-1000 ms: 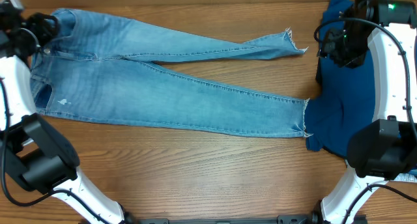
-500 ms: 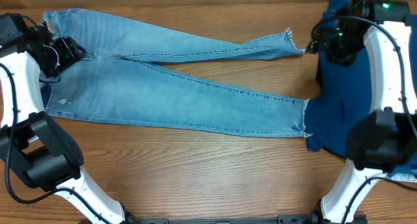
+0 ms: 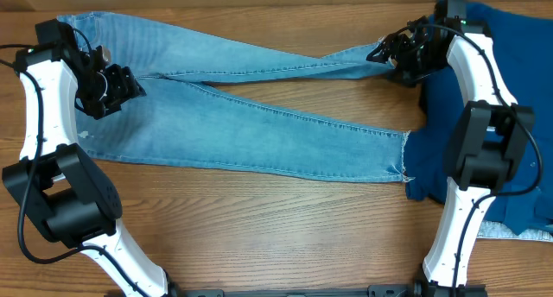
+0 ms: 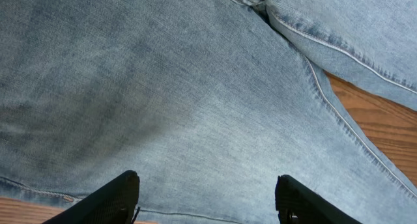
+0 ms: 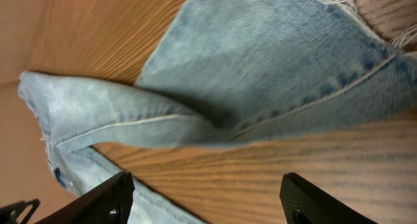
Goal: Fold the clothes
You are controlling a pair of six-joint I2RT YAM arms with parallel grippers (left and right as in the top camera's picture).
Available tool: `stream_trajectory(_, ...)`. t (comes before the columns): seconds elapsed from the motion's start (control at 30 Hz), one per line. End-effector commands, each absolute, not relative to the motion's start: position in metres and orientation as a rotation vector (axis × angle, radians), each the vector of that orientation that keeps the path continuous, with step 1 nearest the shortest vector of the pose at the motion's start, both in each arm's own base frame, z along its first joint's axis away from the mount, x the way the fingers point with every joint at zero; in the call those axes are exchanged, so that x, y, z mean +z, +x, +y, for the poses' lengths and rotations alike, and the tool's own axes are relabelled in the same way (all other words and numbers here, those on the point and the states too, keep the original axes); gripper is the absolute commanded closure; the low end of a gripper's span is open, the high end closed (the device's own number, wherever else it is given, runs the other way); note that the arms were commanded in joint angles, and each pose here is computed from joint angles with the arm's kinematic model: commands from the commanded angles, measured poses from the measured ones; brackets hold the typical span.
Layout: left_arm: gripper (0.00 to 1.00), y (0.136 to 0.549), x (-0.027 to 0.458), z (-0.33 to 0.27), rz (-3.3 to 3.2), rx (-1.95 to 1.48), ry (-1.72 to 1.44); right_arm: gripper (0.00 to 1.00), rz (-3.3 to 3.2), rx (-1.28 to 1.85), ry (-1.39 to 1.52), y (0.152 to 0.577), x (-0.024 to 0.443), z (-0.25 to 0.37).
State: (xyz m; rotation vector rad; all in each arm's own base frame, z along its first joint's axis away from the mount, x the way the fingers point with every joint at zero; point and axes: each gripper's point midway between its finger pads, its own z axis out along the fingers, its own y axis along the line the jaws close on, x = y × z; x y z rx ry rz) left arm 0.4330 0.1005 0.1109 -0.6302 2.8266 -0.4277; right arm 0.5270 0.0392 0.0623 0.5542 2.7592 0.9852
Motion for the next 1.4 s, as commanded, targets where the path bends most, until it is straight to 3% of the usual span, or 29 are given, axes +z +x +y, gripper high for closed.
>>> stream_trajectory(0.0,0.30,0.431,0.108,0.101,2.844,-0.410,-0.601,0.24,2.753,1.015,0.595,0.532,0.054,0.041)
stream_trajectory(0.23,0.30,0.431,0.108,0.101,2.843,-0.410,-0.600,0.25,2.752,0.990,0.685,0.540,0.031,0.040)
stream_trajectory(0.3,0.30,0.431,0.108,0.101,2.843,-0.410,-0.600,0.30,2.738,0.978,0.701,0.544,0.030,0.038)
stream_trajectory(0.37,0.30,0.431,0.108,0.101,2.843,-0.410,-0.601,0.49,2.723,0.954,0.719,0.549,0.030,0.035)
stream_trajectory(0.4,0.30,0.431,0.108,0.101,2.843,-0.410,-0.600,0.78,2.717,0.934,0.717,0.551,0.029,0.033)
stream_trajectory(0.43,0.30,0.431,0.108,0.101,2.843,-0.410,-0.600,0.93,2.714,0.914,0.724,0.552,0.028,0.031)
stream_trajectory(0.47,0.30,0.431,0.108,0.101,2.843,-0.410,-0.600,0.96,2.709,0.889,0.746,0.554,0.027,0.028)
stream_trajectory(0.6,0.30,0.431,0.108,0.101,2.844,-0.410,-0.601,0.96,2.591,0.926,0.640,0.581,0.044,0.029)
stream_trajectory(0.67,0.31,0.431,0.108,0.101,2.844,-0.410,-0.601,0.96,2.435,1.077,0.479,0.608,0.092,0.040)
stream_trajectory(0.77,0.31,0.431,0.108,0.101,2.844,-0.410,-0.600,0.96,2.374,1.097,0.345,0.614,0.139,0.041)
stream_trajectory(0.83,0.31,0.431,0.108,0.101,2.843,-0.409,-0.600,0.96,2.459,1.009,0.348,0.598,0.144,0.035)
stream_trajectory(0.93,0.31,0.432,0.108,0.101,2.839,-0.406,-0.589,0.96,2.802,0.648,0.638,0.536,0.098,-0.001)
stream_trajectory(0.97,0.31,0.433,0.109,0.102,2.836,-0.404,-0.585,0.93,2.871,0.548,0.687,0.520,0.090,-0.011)
stream_trajectory(1.03,0.31,0.435,0.109,0.102,2.827,-0.402,-0.582,0.64,3.044,0.174,0.779,0.475,0.074,-0.044)
stream_trajectory(1.07,0.31,0.436,0.109,0.103,2.825,-0.401,-0.581,0.55,3.064,0.037,0.786,0.466,0.073,-0.058)
stream_trajectory(1.2,0.31,0.434,0.109,0.102,2.831,-0.403,-0.583,0.50,3.031,0.008,0.777,0.474,0.073,-0.064)
stream_trajectory(1.37,0.31,0.432,0.108,0.101,2.841,-0.407,-0.588,0.40,2.884,0.186,0.477,0.526,0.080,-0.049)
